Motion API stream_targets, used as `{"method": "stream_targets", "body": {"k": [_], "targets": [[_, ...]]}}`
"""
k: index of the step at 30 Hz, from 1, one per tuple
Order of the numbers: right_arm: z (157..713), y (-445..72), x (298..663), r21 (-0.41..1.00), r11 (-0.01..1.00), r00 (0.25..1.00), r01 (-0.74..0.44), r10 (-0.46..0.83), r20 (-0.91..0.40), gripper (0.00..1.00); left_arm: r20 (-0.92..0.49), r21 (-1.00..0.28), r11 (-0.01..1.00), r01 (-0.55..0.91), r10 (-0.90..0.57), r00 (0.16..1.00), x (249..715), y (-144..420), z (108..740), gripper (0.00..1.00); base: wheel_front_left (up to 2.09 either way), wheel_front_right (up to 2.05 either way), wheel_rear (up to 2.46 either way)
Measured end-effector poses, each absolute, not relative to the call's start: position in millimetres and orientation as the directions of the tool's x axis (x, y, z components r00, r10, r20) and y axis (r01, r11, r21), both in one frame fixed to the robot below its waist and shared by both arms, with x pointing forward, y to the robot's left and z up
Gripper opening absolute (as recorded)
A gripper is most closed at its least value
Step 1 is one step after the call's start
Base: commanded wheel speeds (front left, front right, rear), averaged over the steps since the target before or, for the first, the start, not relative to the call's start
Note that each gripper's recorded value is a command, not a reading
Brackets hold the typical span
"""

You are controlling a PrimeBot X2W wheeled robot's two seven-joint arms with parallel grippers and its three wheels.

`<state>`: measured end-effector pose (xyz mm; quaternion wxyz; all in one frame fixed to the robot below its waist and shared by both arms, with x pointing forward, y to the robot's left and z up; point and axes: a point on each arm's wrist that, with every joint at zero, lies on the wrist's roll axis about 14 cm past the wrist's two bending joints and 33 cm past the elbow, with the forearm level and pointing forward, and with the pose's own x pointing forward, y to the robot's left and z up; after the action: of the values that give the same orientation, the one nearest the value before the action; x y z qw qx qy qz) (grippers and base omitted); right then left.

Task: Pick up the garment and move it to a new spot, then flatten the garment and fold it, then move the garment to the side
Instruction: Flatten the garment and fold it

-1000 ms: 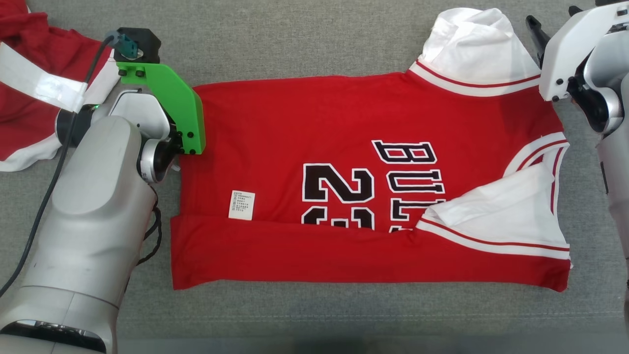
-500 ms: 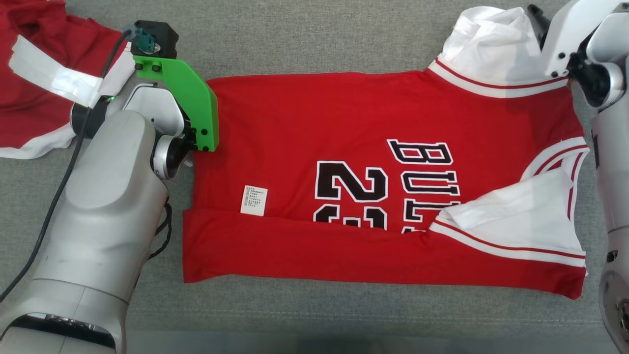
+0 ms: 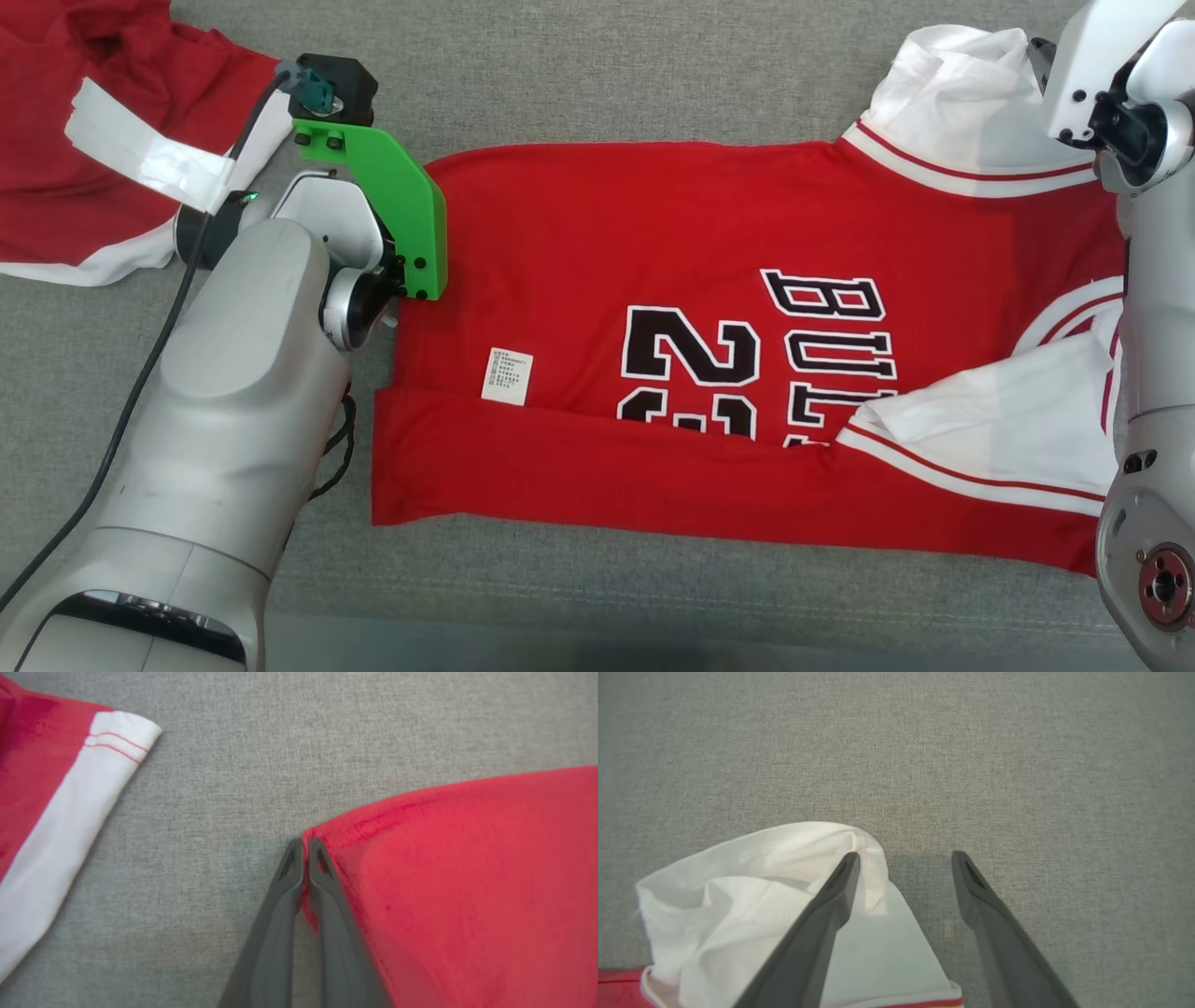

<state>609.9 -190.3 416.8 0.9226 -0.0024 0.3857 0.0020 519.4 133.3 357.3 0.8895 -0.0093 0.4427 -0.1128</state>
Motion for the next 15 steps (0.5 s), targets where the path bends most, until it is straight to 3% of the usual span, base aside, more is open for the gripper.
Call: {"method": "stream_targets", "body": {"k": [8,11,15], "targets": [[413,-183,615,-0.009,1.000,0.693,-0.001,-0.005,-0.720,1.00,-0.787,-0.116,0.974,0.194,-0.209,0.581,520,134,355,0.00,0.00,0.00,0.00],[408,-186,617,-0.016,1.000,0.692,0.012,-0.020,-0.722,0.92,-0.785,-0.118,0.973,0.198,-0.213,0.582,522,132,353,0.00,0.00,0.00,0.00],[401,-185,621,-0.019,1.000,0.690,0.021,-0.028,-0.723,0.88,-0.785,-0.118,0.973,0.201,-0.215,0.581,526,132,349,0.00,0.00,0.00,0.00]]}}
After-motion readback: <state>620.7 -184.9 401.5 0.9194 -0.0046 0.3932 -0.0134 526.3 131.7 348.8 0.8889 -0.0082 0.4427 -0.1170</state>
